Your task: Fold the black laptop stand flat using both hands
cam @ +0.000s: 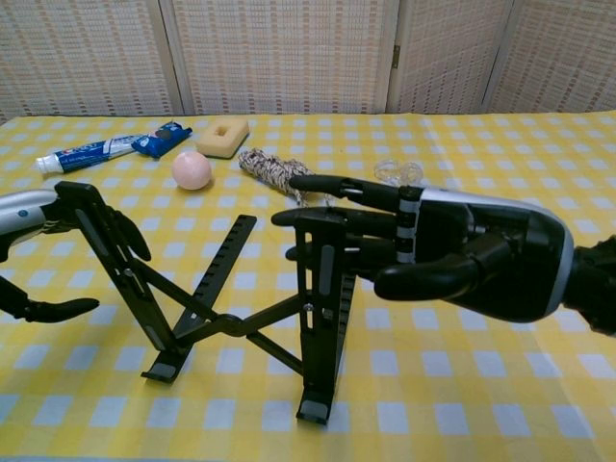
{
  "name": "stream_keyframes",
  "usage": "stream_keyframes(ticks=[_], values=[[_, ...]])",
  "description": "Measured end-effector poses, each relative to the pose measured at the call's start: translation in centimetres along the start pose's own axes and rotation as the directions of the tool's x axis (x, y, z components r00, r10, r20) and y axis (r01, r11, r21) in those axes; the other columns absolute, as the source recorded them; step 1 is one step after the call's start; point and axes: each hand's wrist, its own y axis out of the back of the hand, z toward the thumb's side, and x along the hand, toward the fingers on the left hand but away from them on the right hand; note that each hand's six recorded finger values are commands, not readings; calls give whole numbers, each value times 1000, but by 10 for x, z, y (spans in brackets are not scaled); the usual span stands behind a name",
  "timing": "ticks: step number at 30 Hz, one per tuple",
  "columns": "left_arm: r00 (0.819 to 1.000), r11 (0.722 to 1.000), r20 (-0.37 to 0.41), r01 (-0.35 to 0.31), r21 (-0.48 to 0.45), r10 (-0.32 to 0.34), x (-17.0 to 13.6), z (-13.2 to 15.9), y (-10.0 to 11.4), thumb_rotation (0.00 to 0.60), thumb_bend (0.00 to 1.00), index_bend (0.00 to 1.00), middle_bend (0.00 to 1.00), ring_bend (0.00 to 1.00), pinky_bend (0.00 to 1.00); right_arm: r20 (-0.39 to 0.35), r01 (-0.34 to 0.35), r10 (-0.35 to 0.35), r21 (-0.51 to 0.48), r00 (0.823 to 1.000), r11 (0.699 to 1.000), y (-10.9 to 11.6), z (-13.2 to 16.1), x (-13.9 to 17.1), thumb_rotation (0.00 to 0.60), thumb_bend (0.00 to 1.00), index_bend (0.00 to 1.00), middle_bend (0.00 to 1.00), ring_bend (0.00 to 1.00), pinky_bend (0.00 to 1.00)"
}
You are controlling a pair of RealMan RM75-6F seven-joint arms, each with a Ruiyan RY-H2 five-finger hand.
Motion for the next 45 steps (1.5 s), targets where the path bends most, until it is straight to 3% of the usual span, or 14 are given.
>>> stream_keyframes(ticks=[6,17,45], values=[[999,999,-44,18,26,-17,5,-9,-13,600,380,427,323,236,216,-10,32,-32,25,999,999,5,12,0,600,183,0,126,138,0],[997,999,-70,29,21,-28,13,-14,-33,600,383,472,323,246,221,7,50,-50,14,999,999,8,7,2,600,183,0,125,136,0],[998,998,-69,8,-54,-12,27,-8,-47,600,391,522,323,267,231,28,68,-68,-3,997,998,13,-2,4,600,183,0,125,128,0]])
